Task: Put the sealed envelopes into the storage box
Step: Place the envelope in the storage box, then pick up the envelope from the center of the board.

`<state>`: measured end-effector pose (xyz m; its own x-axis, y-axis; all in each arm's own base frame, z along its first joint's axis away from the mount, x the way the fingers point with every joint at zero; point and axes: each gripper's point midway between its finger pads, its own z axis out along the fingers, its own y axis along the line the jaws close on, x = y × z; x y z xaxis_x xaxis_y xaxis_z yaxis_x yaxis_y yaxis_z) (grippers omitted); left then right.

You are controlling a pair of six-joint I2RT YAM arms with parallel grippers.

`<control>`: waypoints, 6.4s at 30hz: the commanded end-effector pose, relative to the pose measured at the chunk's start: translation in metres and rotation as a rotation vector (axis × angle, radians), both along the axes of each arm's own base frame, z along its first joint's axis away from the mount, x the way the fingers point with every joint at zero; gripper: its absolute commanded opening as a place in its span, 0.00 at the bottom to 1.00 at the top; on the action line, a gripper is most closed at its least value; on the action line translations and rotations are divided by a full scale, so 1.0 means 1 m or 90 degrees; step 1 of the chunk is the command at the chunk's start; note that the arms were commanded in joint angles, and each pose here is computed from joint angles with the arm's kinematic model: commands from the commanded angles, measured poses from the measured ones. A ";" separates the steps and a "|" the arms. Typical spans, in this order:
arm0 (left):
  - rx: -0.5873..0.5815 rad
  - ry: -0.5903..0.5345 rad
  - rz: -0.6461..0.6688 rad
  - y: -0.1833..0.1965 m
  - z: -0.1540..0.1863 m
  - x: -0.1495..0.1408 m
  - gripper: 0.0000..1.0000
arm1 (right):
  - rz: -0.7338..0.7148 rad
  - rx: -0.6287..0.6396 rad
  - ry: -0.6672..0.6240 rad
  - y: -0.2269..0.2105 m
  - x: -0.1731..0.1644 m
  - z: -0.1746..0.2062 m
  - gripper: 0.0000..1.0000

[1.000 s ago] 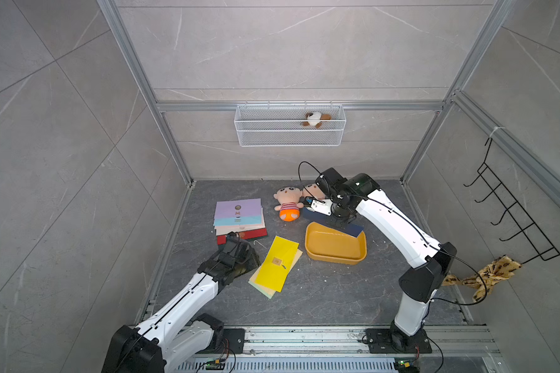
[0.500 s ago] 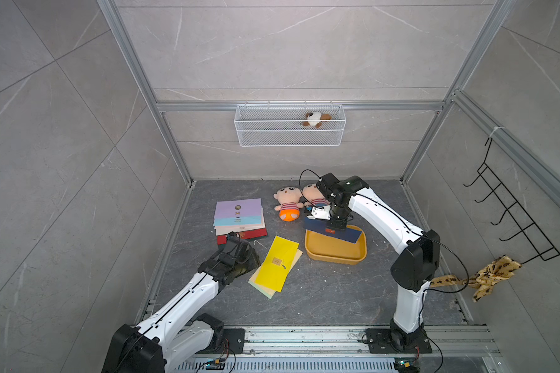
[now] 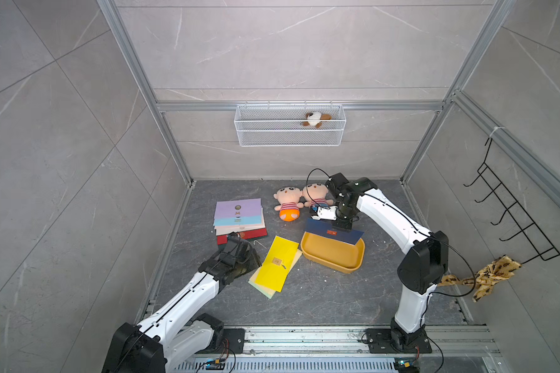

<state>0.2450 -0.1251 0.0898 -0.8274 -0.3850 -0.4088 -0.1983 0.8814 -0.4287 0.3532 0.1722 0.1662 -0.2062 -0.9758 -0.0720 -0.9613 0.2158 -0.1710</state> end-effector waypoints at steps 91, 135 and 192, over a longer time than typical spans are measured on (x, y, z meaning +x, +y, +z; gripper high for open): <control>0.007 -0.003 -0.081 -0.041 -0.013 0.052 0.67 | -0.683 0.534 0.087 0.105 -0.069 0.019 0.51; -0.005 0.076 -0.091 -0.037 -0.061 0.020 0.32 | -0.829 0.412 0.196 0.203 -0.144 -0.127 0.51; 0.008 0.125 -0.103 -0.039 -0.091 -0.007 0.06 | -0.838 0.616 0.287 0.244 -0.120 -0.071 0.48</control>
<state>0.2682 -0.1775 0.0202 -0.9080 -0.2513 -0.3352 -0.0840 0.8930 -0.4420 0.2179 0.4093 0.0788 -0.9695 0.1523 -0.1917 -0.0090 0.7602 0.6496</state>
